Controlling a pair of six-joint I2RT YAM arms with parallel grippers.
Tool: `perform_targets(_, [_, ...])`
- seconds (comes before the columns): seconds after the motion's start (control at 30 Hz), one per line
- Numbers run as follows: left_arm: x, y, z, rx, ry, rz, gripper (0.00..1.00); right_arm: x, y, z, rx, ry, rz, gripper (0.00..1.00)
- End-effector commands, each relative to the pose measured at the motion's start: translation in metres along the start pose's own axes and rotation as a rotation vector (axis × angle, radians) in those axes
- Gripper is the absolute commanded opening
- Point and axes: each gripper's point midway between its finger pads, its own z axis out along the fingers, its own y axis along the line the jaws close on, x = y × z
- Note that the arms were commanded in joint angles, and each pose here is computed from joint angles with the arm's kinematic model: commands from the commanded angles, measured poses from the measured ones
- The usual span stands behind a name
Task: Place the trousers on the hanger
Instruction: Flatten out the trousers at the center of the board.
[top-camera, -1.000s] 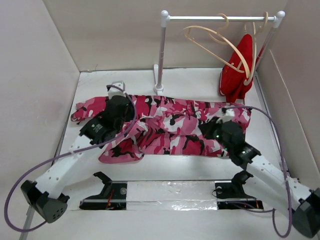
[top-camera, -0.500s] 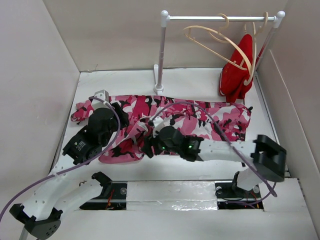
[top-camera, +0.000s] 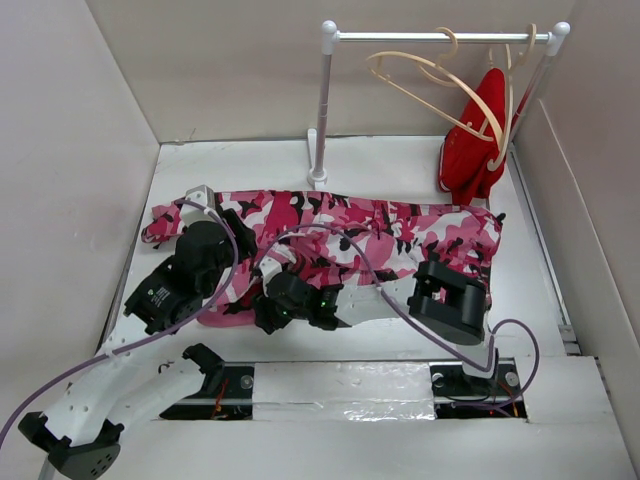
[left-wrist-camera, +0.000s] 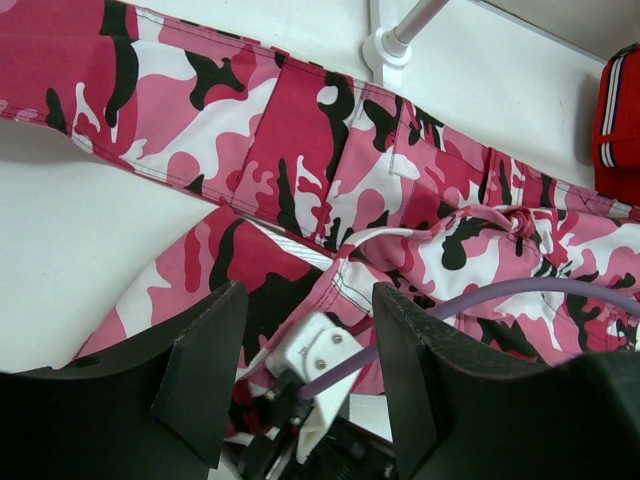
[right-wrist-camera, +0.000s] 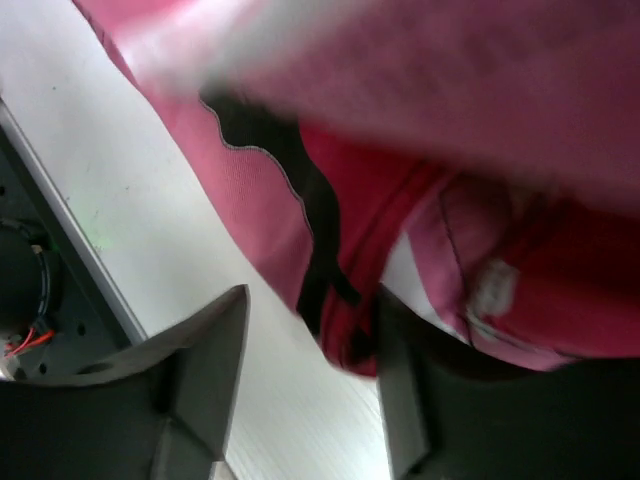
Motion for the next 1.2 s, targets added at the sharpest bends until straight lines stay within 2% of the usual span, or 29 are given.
perform_targets(0.0, [-0.014, -0.003, -0.001, 0.01, -0.059, -0.02, 0.51, -0.046, 0.034, 0.003, -0.093, -0.123, 0.049, 0.5])
perform_targets(0.03, [-0.015, -0.003, 0.0, 0.011, -0.06, -0.019, 0.51, -0.053, 0.04, 0.002, -0.113, -0.137, 0.054, 0.16])
perform_targets(0.1, [-0.017, -0.005, 0.0, 0.016, -0.068, -0.02, 0.52, -0.069, 0.051, -0.008, -0.178, -0.161, 0.092, 0.02])
perform_targets(0.13, [-0.017, -0.005, 0.002, 0.012, -0.066, -0.013, 0.52, -0.092, 0.069, -0.03, -0.296, -0.215, 0.102, 0.0])
perform_targets(0.23, [-0.023, -0.009, 0.004, 0.012, -0.072, -0.004, 0.52, -0.136, 0.082, -0.082, -0.501, -0.364, 0.176, 0.0])
perform_targets(0.27, [-0.025, -0.011, 0.004, 0.012, -0.075, -0.004, 0.52, -0.163, 0.088, -0.117, -0.563, -0.452, 0.191, 0.0])
perform_targets(0.3, [-0.031, -0.015, 0.002, 0.021, -0.087, -0.01, 0.52, -0.174, 0.087, -0.135, -0.595, -0.485, 0.237, 0.0])
perform_targets(0.4, [-0.041, -0.022, 0.001, 0.036, -0.098, -0.01, 0.52, -0.194, 0.064, -0.175, -0.587, -0.583, 0.337, 0.0])
perform_targets(0.5, [-0.05, -0.026, 0.0, 0.039, -0.116, -0.002, 0.56, -0.165, 0.035, -0.156, -0.465, -0.51, 0.436, 0.0])
perform_targets(0.6, [-0.049, -0.03, 0.006, 0.032, -0.097, 0.019, 0.56, -0.102, 0.017, -0.112, -0.34, -0.318, 0.51, 0.07])
perform_targets(0.63, [-0.045, -0.03, 0.01, 0.025, -0.082, 0.026, 0.56, -0.075, 0.015, -0.092, -0.326, -0.248, 0.552, 0.07])
perform_targets(0.7, [-0.038, -0.03, 0.015, 0.018, -0.063, 0.025, 0.56, -0.035, 0.013, -0.079, -0.342, -0.165, 0.595, 0.13])
perform_targets(0.73, [-0.035, -0.029, 0.018, 0.01, -0.058, 0.024, 0.56, -0.029, 0.02, -0.076, -0.38, -0.166, 0.606, 0.24])
perform_targets(0.8, [-0.03, -0.024, 0.021, -0.013, -0.055, 0.019, 0.57, -0.015, 0.028, -0.074, -0.394, -0.12, 0.585, 0.35])
perform_targets(0.83, [-0.029, -0.023, 0.022, -0.014, -0.058, 0.004, 0.57, -0.009, 0.032, -0.072, -0.385, -0.094, 0.546, 0.46])
perform_targets(0.9, [-0.028, -0.022, 0.024, -0.024, -0.067, -0.014, 0.57, -0.016, 0.032, -0.077, -0.366, -0.104, 0.502, 0.57])
perform_targets(0.93, [-0.03, -0.021, 0.026, -0.034, -0.078, -0.036, 0.57, -0.017, 0.028, -0.077, -0.331, -0.099, 0.458, 0.68])
perform_targets(0.97, [-0.031, -0.022, 0.027, -0.036, -0.088, -0.052, 0.57, -0.033, 0.026, -0.087, -0.308, -0.149, 0.437, 0.72])
perform_targets(1.03, [-0.028, -0.023, 0.033, -0.04, -0.087, -0.075, 0.57, -0.038, 0.016, -0.096, -0.236, -0.162, 0.385, 0.74])
perform_targets(1.1, [-0.023, -0.027, 0.042, -0.031, -0.092, -0.11, 0.57, -0.064, 0.009, -0.121, -0.184, -0.254, 0.388, 0.78])
perform_targets(1.17, [-0.016, -0.03, 0.055, -0.047, -0.079, -0.127, 0.57, -0.066, -0.008, -0.136, -0.112, -0.264, 0.331, 0.79])
